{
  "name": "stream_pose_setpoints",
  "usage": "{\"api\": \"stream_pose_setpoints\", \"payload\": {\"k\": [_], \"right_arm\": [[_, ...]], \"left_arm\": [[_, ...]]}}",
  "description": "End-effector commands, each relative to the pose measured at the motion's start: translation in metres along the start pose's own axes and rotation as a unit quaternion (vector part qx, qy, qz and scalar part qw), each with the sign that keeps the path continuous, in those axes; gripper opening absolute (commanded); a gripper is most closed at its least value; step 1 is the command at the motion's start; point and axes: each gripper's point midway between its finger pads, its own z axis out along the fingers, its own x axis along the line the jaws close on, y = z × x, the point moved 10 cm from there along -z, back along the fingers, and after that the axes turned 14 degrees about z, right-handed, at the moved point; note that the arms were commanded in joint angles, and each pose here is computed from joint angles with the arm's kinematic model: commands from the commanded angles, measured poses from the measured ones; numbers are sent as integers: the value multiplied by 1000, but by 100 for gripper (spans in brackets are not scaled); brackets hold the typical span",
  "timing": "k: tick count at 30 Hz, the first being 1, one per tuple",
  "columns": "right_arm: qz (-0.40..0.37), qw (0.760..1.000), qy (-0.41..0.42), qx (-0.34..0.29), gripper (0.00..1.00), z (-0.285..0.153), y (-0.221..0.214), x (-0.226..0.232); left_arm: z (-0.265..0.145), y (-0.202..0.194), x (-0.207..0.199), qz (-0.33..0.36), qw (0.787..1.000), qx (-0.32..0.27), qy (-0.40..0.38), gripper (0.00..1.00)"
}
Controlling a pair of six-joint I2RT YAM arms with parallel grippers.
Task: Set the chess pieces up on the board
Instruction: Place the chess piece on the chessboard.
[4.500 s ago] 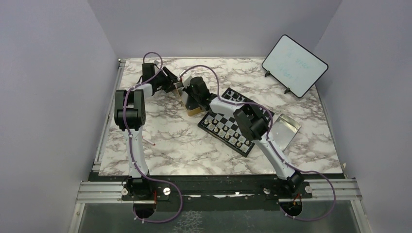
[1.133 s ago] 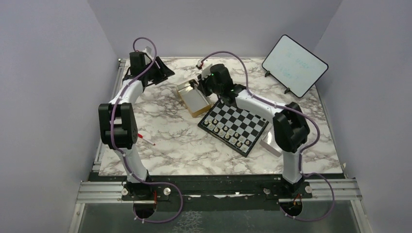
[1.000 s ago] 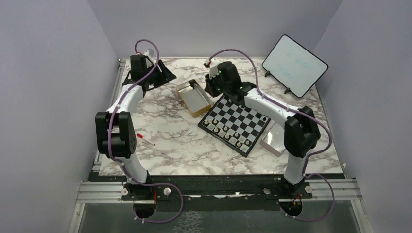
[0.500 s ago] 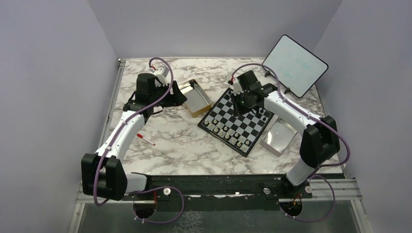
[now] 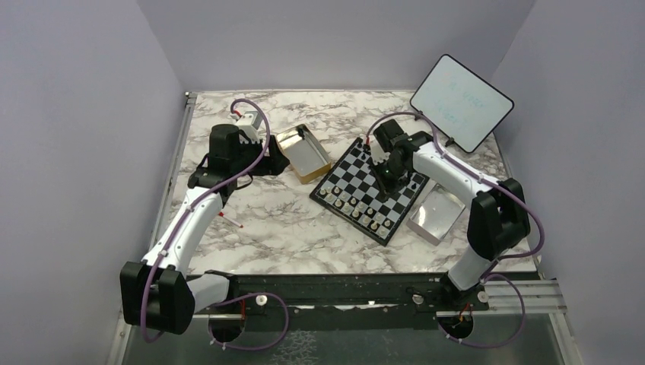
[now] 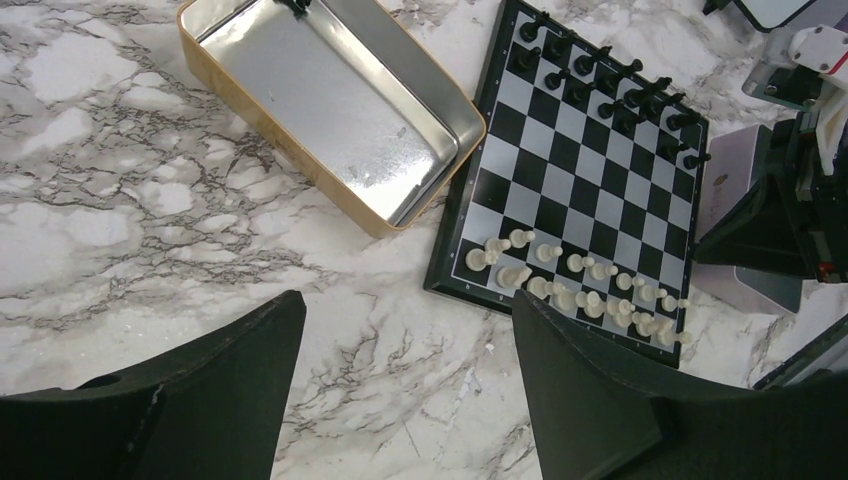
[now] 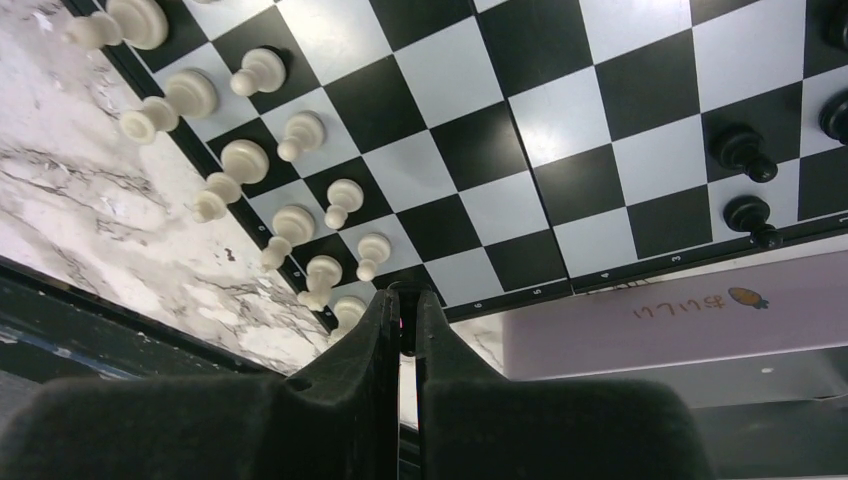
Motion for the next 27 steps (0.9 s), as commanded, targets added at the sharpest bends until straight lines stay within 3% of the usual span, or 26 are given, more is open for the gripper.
{"api": "stream_pose_setpoints", "payload": {"k": [1,15,27], "right_arm": [[1,999,-20,29,8,2,-4,-14],[12,998,-39,44,21,41,6,-28],[26,998,-50,33,31,49,13,-31]], "left_arm": [[-6,2,-1,18,1000,-14,10,78],[-6,2,-3,18,1000,-13,7,78],[-6,1,-4,20,1000,-12,5,79]]}}
